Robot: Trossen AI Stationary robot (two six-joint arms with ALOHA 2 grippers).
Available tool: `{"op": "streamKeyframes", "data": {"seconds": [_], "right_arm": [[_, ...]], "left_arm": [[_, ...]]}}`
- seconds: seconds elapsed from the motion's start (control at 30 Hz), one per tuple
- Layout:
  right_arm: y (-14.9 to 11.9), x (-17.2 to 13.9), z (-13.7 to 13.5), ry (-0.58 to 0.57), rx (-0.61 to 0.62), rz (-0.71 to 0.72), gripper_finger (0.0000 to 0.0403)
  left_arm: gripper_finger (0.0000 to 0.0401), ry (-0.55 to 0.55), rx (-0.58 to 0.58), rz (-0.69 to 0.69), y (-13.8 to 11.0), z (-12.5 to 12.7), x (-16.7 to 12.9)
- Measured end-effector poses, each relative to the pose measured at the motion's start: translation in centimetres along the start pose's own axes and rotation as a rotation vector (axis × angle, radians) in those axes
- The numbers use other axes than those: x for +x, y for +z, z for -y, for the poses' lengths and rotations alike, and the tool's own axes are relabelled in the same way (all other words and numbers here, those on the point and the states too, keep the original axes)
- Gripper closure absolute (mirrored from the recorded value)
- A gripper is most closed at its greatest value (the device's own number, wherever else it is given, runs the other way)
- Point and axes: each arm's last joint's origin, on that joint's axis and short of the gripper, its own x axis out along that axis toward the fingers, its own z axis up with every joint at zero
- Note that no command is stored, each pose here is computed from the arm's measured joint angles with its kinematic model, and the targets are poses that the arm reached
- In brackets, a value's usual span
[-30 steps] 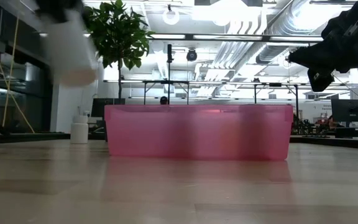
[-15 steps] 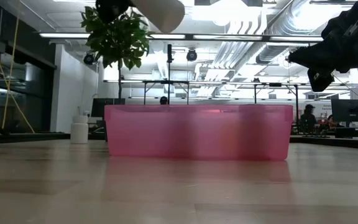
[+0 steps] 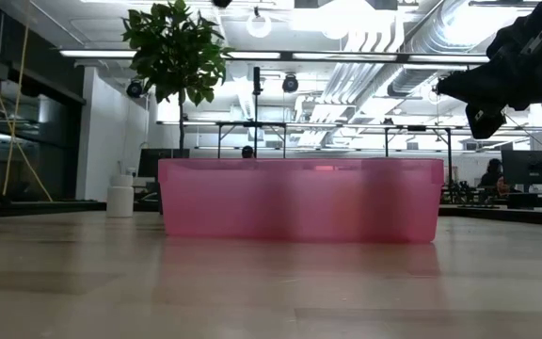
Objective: Pick and place pill bottles into a basket
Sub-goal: Put the bottom white medicine bottle into the bin
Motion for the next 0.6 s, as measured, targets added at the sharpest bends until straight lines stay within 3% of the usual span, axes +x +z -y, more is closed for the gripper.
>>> {"op": "streamKeyframes", "data": {"seconds": [0.23,0.43,0.6], "right_arm": [[0.0,0.0,0.0,0.000,0.000,0.000,0.0396],[0.0,0.0,0.0,0.000,0.000,0.000,0.0396],[0.0,0.0,0.0,0.000,0.000,0.000,0.0396]], "left_arm": [[0.0206,-0.166,0.059,0.068,1.7,-1.0,-0.2],[0.0206,-0.454,0.163,0.189,4.0,-1.1,-1.2],[0.0206,-0.577,0.255,0.312,5.4,-1.0,-2.1]]}}
